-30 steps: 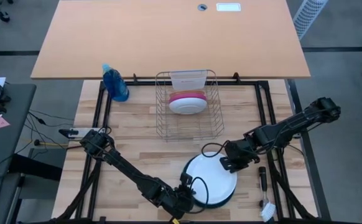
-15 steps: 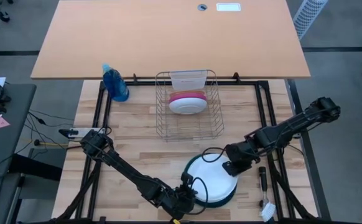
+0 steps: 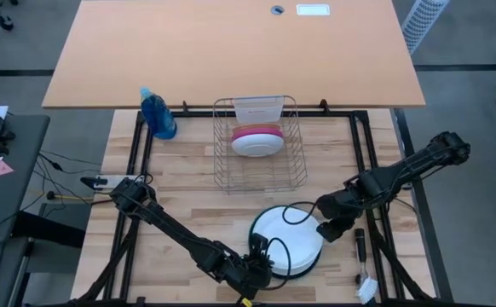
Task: Sort dishes
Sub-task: Put the white plate in the dish rack
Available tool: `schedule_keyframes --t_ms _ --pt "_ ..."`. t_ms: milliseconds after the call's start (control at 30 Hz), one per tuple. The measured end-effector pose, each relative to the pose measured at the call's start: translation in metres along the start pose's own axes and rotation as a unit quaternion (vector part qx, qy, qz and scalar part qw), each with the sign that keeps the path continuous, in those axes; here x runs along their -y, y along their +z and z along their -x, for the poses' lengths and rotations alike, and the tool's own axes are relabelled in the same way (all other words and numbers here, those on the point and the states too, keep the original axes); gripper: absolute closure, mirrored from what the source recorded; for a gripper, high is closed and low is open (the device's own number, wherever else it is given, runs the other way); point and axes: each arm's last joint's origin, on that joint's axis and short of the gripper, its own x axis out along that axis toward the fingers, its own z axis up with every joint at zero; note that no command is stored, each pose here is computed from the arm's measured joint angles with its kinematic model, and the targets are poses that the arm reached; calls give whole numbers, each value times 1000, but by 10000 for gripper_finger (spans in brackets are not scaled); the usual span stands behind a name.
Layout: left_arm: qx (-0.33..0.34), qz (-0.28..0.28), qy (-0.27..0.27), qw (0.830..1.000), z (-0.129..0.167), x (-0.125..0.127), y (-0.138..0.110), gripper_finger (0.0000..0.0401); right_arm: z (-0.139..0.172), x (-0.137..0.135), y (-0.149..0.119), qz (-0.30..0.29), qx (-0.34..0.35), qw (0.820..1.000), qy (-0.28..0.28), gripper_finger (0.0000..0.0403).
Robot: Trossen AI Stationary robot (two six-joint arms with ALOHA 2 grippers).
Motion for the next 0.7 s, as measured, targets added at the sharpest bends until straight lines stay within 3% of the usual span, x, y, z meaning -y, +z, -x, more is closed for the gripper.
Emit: schedule_keyframes --t_ms 300,433,567,700 --pt "-6 4 3 1000 -2 -3 -1 400 42 10 -19 51 5 998 -48 238" --pt "-5 8 2 1000 -1 -2 -1 400 68 12 -29 74 30 996 -41 238" --pt "-5 11 4 1000 0 -2 1 400 87 9 -40 162 42 986 -3 237" --pt "10 36 1 999 5 -6 13 400 91 9 -49 243 39 969 2 228"
